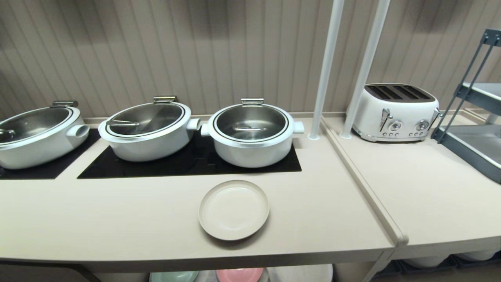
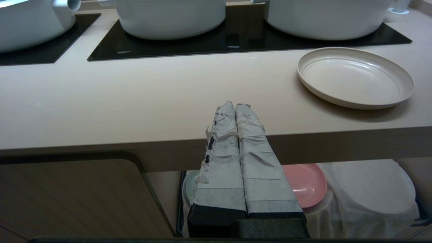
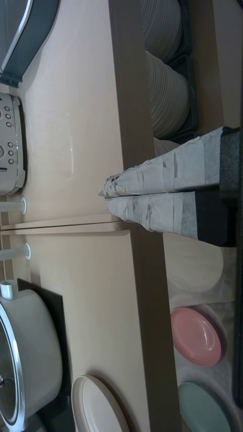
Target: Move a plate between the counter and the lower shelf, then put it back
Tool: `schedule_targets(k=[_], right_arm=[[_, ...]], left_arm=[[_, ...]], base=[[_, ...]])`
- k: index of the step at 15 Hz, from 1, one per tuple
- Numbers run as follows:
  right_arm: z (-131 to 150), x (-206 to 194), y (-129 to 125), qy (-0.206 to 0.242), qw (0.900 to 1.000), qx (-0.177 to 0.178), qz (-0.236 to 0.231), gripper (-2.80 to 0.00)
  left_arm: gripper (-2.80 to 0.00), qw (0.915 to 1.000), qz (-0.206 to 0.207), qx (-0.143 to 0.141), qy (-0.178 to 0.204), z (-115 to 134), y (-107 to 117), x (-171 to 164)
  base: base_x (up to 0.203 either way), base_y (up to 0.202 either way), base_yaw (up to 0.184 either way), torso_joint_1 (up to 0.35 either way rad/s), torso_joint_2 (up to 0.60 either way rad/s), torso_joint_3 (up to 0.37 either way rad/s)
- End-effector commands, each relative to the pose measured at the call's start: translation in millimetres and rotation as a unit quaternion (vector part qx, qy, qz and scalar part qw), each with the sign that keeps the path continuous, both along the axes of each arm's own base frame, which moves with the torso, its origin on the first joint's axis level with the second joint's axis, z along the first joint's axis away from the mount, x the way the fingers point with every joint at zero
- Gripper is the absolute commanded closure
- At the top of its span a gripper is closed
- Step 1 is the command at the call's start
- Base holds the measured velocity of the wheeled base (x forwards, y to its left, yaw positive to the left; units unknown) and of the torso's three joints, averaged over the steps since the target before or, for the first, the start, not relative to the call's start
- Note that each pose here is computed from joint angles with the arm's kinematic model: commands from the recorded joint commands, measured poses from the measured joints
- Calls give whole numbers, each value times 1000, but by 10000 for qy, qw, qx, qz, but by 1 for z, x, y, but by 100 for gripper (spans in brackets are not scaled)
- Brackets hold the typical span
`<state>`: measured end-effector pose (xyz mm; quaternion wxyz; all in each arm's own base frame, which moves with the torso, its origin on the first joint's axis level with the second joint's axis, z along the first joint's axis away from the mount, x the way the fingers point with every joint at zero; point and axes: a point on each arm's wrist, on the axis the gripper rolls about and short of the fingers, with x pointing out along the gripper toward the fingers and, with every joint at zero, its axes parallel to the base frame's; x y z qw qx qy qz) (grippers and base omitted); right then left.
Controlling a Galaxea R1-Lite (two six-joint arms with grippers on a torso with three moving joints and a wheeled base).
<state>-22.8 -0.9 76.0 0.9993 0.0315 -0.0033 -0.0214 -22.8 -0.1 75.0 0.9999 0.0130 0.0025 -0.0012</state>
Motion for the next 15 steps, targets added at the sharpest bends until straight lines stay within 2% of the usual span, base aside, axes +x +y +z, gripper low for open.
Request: schedule_targets(k=[1, 15], right_arm=[[0, 0, 0, -4, 10000, 0, 0, 0], [0, 0, 0, -4, 10000, 7, 0, 0]], left_arm=[[0, 10000, 4, -7, -3, 0, 0, 0], [0, 10000, 4, -15, -2, 0, 0, 0]], base=[[0, 0, 0, 0, 0, 0], [0, 0, 0, 0, 0, 0]])
